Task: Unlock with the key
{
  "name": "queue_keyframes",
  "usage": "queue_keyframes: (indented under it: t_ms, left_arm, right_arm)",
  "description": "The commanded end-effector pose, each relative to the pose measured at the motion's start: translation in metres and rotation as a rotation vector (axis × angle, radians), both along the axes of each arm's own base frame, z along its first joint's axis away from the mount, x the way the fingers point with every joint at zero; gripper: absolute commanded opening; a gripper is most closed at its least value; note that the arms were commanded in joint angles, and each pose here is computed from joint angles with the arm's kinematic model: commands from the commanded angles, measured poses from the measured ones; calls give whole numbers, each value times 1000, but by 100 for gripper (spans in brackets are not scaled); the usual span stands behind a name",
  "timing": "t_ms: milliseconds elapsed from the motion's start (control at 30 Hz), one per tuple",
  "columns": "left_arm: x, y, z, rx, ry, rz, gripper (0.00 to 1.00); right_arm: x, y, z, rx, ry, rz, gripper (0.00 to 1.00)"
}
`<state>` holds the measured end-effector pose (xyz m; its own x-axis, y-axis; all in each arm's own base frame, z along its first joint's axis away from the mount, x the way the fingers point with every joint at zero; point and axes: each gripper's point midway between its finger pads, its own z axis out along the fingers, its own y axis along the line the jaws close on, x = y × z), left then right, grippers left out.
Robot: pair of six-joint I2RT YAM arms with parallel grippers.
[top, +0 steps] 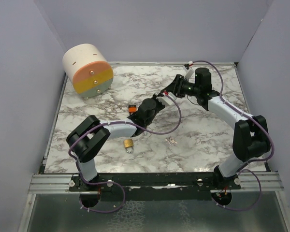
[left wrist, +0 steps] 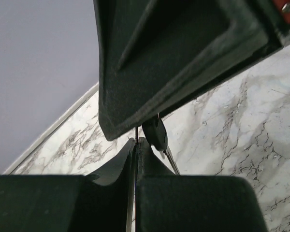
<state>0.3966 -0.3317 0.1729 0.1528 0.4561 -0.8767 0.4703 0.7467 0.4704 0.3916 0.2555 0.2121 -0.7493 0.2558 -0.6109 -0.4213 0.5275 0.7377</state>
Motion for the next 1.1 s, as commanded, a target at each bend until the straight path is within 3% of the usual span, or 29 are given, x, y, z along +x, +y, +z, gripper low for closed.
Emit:
queue_keyframes:
  t_ms: [0,233,400,433,567,667,833,1067]
  left_arm:
    - [2,-9,17,-14,-43,12,0]
    - [1,-14,16,0,-49,15,0]
    - [3,-7,15,-3,-46,66,0]
    - [4,-5,14,-4,-43,79,5]
    - [2,8,9,-4,-31,128,42]
    - [-2,29,-1,21,-17,197,55]
    - [-8,73,-20,5,36,298,58]
    - [-9,124,-11,-227,161,344,65]
  right_arm:
    - [0,4,2,12,24,28,42]
    - [-1,3,-4,6,42,26,27]
    - [1,2,-6,4,54,7,3]
    - [2,1,-7,4,56,-3,1]
    - [7,-5,-10,6,59,-65,1]
    - [12,-13,-10,3,45,-87,1]
    - [18,-29,-15,-11,10,-105,1]
    - [17,-39,-25,-94,-105,-50,1]
